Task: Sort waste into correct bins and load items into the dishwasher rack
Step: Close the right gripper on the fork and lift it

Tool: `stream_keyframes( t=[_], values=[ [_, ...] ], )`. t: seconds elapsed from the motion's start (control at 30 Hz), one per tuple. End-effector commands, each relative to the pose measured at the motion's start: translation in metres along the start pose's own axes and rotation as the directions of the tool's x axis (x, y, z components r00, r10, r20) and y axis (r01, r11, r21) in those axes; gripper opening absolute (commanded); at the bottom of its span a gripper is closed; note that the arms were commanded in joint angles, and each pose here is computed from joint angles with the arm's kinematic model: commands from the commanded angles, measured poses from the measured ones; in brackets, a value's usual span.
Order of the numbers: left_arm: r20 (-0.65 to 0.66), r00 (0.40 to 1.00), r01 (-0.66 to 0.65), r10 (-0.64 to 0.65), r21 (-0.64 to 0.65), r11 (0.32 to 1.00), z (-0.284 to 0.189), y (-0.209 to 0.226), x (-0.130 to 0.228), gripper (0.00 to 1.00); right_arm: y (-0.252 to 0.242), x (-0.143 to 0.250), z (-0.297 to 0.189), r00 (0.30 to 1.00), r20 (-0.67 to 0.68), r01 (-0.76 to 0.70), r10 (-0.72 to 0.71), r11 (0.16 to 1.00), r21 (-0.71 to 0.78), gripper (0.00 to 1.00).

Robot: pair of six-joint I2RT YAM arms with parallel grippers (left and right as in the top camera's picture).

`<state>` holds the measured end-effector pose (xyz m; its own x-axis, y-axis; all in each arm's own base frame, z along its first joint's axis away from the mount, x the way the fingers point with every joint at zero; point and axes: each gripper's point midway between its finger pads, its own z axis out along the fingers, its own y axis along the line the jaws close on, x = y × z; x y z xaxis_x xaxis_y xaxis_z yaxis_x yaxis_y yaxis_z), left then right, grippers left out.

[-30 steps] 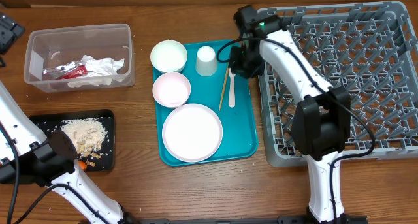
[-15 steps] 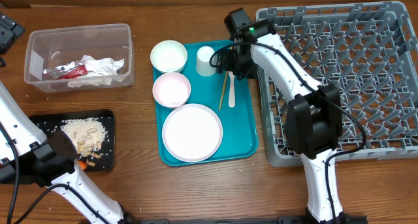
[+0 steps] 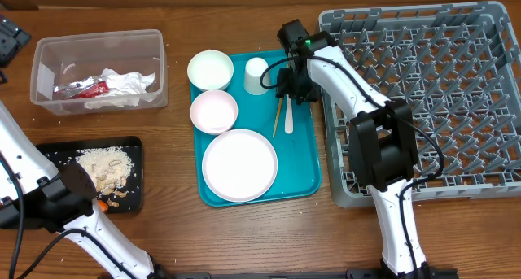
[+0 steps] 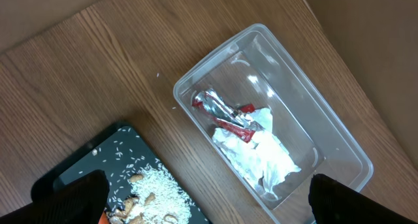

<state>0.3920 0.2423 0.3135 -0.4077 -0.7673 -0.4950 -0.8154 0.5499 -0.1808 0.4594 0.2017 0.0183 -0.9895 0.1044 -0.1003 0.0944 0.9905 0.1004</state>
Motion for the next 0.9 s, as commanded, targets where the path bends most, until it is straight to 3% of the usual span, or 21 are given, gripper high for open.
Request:
stream_keyframes(
  t=[0.0,0.27,0.5,0.6,0.7,0.83,0.87],
  values=[
    [0.001,1.0,0.013,-0.013,-0.008,1.0,0.003,0.001,-0.001,1.0,-0.006,0.0,0.017,1.0,-0.015,0.001,-0.001,0.999,0.034,0.57],
    [0.001,1.0,0.014,-0.013,-0.008,1.0,0.003,0.001,-0.001,1.0,-0.02,-0.003,0.024,1.0,0.004,0.002,-0.003,0.994,0.112,0.48],
    [0.001,1.0,0.014,-0.013,-0.009,1.0,0.003,0.001,-0.001,1.0,-0.029,0.003,0.047,1.0,-0.026,0.006,-0.002,0.987,0.159,0.47],
    [0.001,1.0,0.013,-0.013,-0.009,1.0,0.003,0.001,-0.001,1.0,-0.03,0.005,0.052,0.999,-0.037,0.007,-0.001,0.987,0.163,0.38],
    [0.001,1.0,0.014,-0.014,-0.008,1.0,0.003,0.001,-0.001,1.0,-0.029,0.003,0.052,1.0,-0.028,0.006,-0.002,0.988,0.156,0.37],
    [0.001,1.0,0.014,-0.013,-0.008,1.0,0.003,0.001,-0.001,1.0,-0.028,0.003,0.052,1.0,-0.027,0.006,-0.002,0.988,0.154,0.22],
    [0.001,1.0,0.014,-0.013,-0.008,1.0,0.003,0.001,-0.001,1.0,-0.027,0.004,0.052,0.999,-0.033,0.006,-0.001,0.99,0.144,0.22]
  ],
)
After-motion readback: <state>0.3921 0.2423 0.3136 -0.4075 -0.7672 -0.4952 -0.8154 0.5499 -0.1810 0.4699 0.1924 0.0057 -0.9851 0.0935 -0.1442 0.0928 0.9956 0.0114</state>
